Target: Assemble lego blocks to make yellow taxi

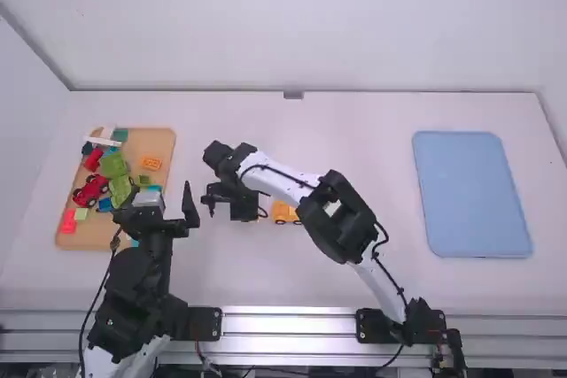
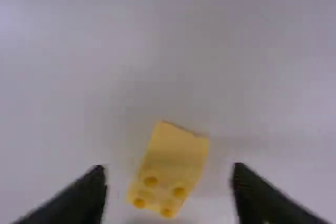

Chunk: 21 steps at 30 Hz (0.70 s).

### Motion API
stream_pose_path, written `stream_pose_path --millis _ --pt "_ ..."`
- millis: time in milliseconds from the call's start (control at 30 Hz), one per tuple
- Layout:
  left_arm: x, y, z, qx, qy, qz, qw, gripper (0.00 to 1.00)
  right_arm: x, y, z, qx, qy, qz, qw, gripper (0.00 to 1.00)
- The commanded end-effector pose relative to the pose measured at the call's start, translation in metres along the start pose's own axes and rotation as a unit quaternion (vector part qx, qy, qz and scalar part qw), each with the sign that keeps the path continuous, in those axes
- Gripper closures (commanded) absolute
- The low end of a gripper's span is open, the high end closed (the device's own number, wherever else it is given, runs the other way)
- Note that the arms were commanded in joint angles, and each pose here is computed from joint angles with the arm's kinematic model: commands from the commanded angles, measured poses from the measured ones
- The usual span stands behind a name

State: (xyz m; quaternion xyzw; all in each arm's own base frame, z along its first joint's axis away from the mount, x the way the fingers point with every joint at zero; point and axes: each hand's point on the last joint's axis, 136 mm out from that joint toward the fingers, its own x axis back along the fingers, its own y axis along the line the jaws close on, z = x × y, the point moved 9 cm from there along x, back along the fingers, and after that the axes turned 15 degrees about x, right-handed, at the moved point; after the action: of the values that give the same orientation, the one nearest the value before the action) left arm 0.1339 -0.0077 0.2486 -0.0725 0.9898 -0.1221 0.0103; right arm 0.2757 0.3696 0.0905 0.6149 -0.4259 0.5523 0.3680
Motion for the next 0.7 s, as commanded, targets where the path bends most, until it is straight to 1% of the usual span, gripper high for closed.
stream_pose_path --millis 0,33,167,233,267,300,367,400,433,467,533,600,667 --pt "0.0 0.002 0.001 0.002 -0.003 -0.01 1.0 0.01 0.001 -0.006 -0.003 -0.001 -0.009 0.007 1.0 0.07" --pt "0.0 0.002 0.001 0.002 -0.003 -0.01 1.0 0.01 0.003 -0.008 -0.004 -0.001 -0.011 0.011 1.0 0.02" --pt "0.0 0.002 0.0 0.004 -0.006 -0.011 1.0 0.01 0.015 -0.018 -0.006 -0.038 -0.024 0.031 0.999 0.02" --pt "0.0 0.002 0.0 0.004 -0.005 -0.007 1.0 0.01 0.029 -0.023 -0.004 -0.054 -0.035 0.033 0.997 0.01" --pt "0.0 0.002 0.0 0.005 -0.007 -0.01 1.0 0.01 0.041 -0.025 -0.002 -0.06 -0.05 0.029 0.997 0.01" --pt "0.0 0.002 0.0 0.004 -0.007 -0.011 1.0 0.01 0.042 -0.026 -0.001 -0.06 -0.052 0.029 0.996 0.02" --pt "0.0 0.004 0.005 0.017 0.008 -0.019 1.0 0.01 0.063 -0.03 0.006 -0.07 -0.072 0.035 0.994 0.02" --pt "0.0 0.005 0.006 0.019 0.011 -0.021 1.0 0.01 0.067 -0.031 0.009 -0.074 -0.076 0.038 0.994 0.02" --pt "0.0 0.004 0.007 0.011 0.012 -0.019 1.0 0.01 0.08 -0.034 0.015 -0.08 -0.088 0.047 0.992 0.02" --pt "-0.001 0.001 0.007 -0.012 0.016 0.003 1.0 0.01 0.093 -0.036 0.021 -0.086 -0.102 0.056 0.989 0.02" --pt "-0.001 -0.006 0.007 -0.036 0.017 0.042 0.998 0.01 0.107 -0.038 0.028 -0.093 -0.12 0.068 0.986 0.02" --pt "0.0 -0.015 0.006 -0.054 0.015 0.094 0.994 0.01 0.128 -0.041 0.042 -0.113 -0.144 0.102 0.978 0.02" --pt "0.0 -0.015 0.005 -0.054 0.013 0.098 0.994 0.01 0.137 -0.043 0.051 -0.135 -0.15 0.132 0.971 0.02"
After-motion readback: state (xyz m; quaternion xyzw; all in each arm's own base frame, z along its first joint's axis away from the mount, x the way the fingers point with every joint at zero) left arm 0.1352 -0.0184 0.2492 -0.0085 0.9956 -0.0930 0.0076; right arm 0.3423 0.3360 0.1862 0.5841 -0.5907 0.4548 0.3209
